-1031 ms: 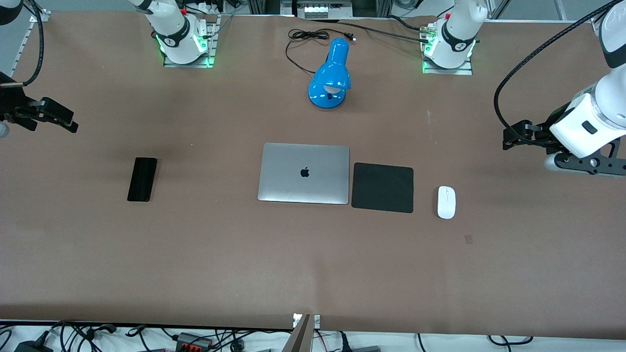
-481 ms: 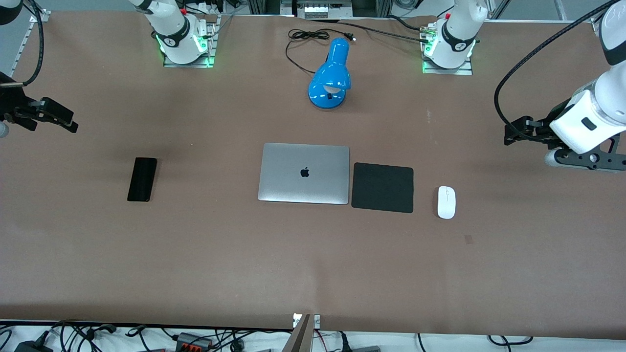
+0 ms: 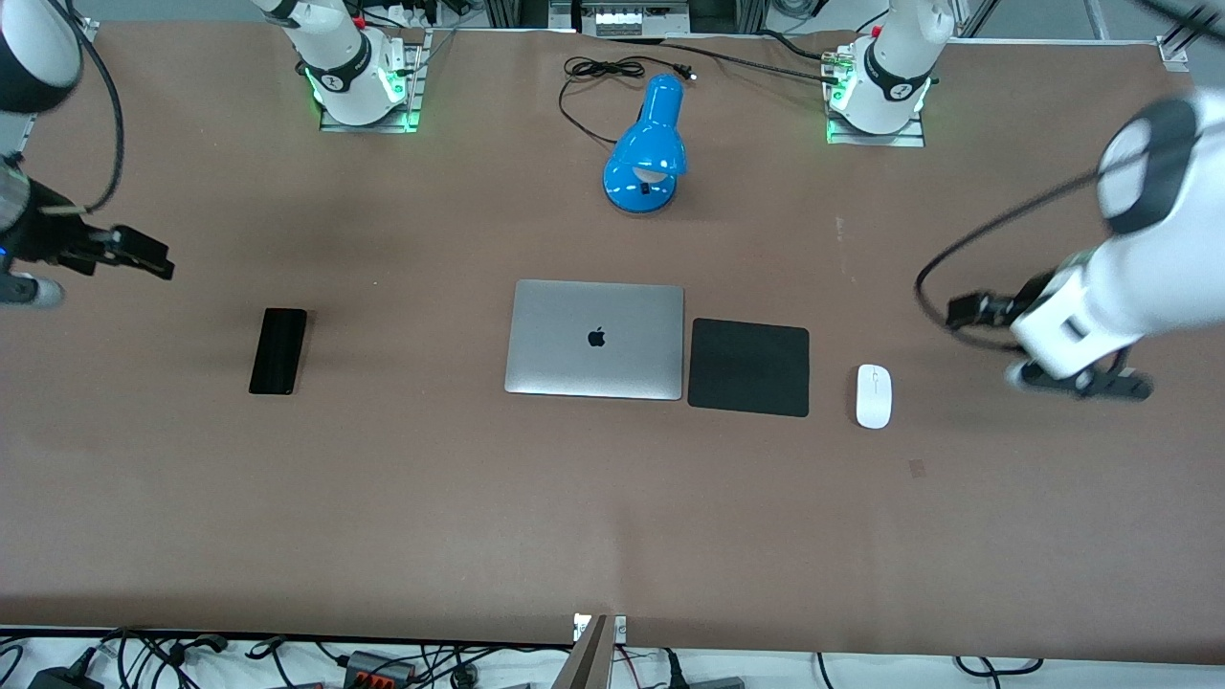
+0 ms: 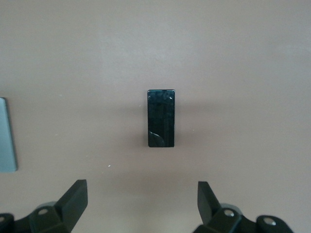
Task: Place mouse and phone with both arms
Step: 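Reach the right gripper to the phone while the left gripper reaches the mouse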
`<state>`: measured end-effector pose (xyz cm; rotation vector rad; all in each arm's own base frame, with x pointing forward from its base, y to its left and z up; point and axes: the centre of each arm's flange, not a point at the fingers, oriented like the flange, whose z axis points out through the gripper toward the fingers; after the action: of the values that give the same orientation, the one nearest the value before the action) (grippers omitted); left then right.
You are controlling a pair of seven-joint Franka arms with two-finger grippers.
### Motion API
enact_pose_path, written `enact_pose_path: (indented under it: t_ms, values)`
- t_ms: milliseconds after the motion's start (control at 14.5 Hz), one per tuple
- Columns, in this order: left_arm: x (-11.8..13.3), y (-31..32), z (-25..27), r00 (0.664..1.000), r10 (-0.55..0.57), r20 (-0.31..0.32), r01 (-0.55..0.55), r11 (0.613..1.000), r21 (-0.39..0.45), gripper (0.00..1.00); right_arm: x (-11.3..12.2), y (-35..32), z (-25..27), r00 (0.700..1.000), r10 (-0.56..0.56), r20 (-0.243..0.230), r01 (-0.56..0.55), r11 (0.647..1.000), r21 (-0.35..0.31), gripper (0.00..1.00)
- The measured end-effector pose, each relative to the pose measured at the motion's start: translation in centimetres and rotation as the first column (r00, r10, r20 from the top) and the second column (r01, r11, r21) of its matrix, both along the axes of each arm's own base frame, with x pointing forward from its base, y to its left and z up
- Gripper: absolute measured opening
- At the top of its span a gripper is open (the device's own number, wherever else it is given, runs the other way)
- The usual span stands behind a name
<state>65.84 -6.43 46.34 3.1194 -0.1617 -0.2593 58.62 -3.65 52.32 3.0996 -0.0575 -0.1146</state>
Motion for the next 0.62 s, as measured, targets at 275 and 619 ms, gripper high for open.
enact_pose_path:
  t_ms: [275,619]
  values:
    - [2.0,-1.5,-10.5,0.999,-0.018,0.026,0.019,1.000,-0.010,1.00,2.0,-0.1,-8.0,1.000,0.009,-0.021,-0.009,1.000,-0.013,1.00]
    - [-0.2,-3.4,-19.0,0.990,-0.091,0.103,0.095,0.995,-0.033,1.00,2.6,-2.1,-18.9,0.997,-0.013,-0.072,0.012,1.000,-0.019,1.00]
